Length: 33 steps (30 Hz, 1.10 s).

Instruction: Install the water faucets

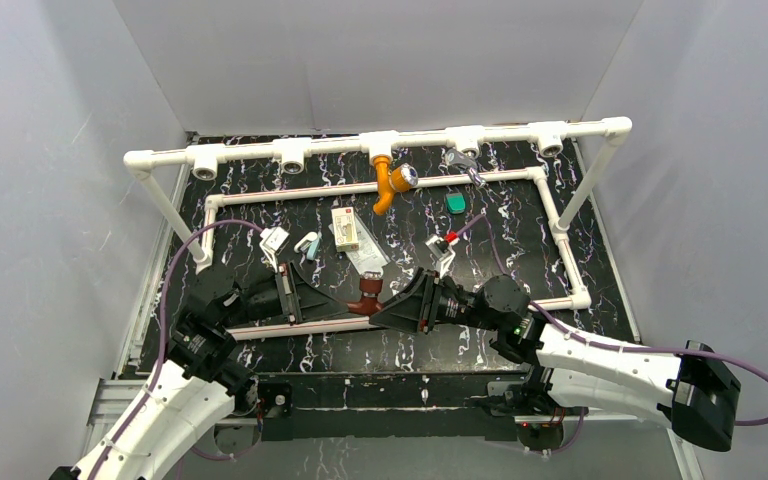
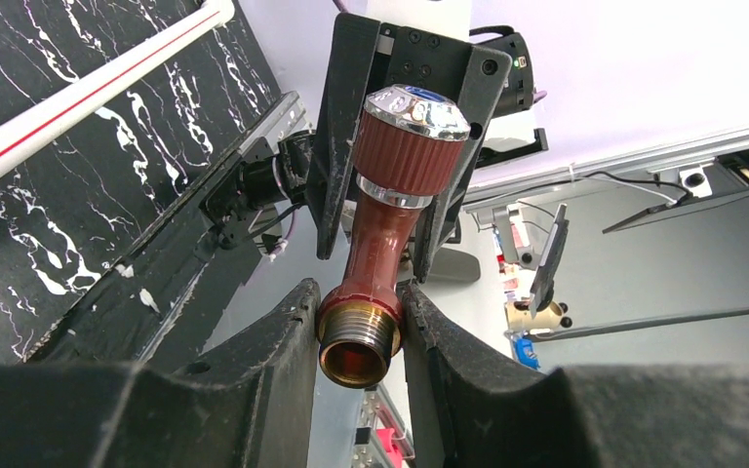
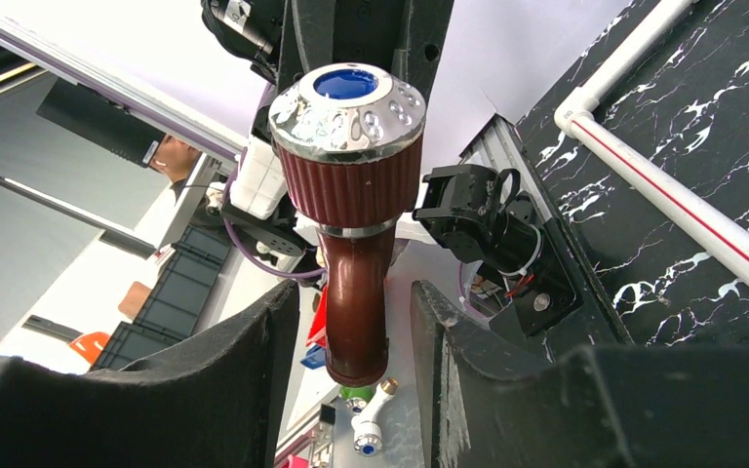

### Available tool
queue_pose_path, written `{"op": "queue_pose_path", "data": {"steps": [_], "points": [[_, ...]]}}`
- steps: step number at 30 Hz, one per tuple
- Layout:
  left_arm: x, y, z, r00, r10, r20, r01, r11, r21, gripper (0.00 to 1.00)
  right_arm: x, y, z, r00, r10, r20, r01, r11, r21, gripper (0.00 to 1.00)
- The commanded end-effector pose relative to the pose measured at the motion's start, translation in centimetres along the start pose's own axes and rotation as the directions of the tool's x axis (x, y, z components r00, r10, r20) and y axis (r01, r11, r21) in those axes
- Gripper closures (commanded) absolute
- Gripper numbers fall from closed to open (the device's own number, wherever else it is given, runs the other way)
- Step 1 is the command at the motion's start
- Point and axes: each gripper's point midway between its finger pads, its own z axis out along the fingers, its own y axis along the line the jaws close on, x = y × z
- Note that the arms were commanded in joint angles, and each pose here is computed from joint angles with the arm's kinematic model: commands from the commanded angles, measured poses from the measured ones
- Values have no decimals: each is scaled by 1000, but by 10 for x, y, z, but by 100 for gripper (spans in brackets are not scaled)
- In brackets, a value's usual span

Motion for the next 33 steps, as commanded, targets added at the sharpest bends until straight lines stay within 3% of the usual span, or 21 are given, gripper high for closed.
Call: {"op": "queue_pose_path", "data": {"steps": [1,33], "points": [[-5,-9,0,1000,6,21,-6,1000,22,100,-12,23,0,998,-47,34,49,997,-67,47],[-1,-4,-1,1000,-23,21,23,1000,20,100,-29,33,15,988,-116,98,126,987,-99,58]]}}
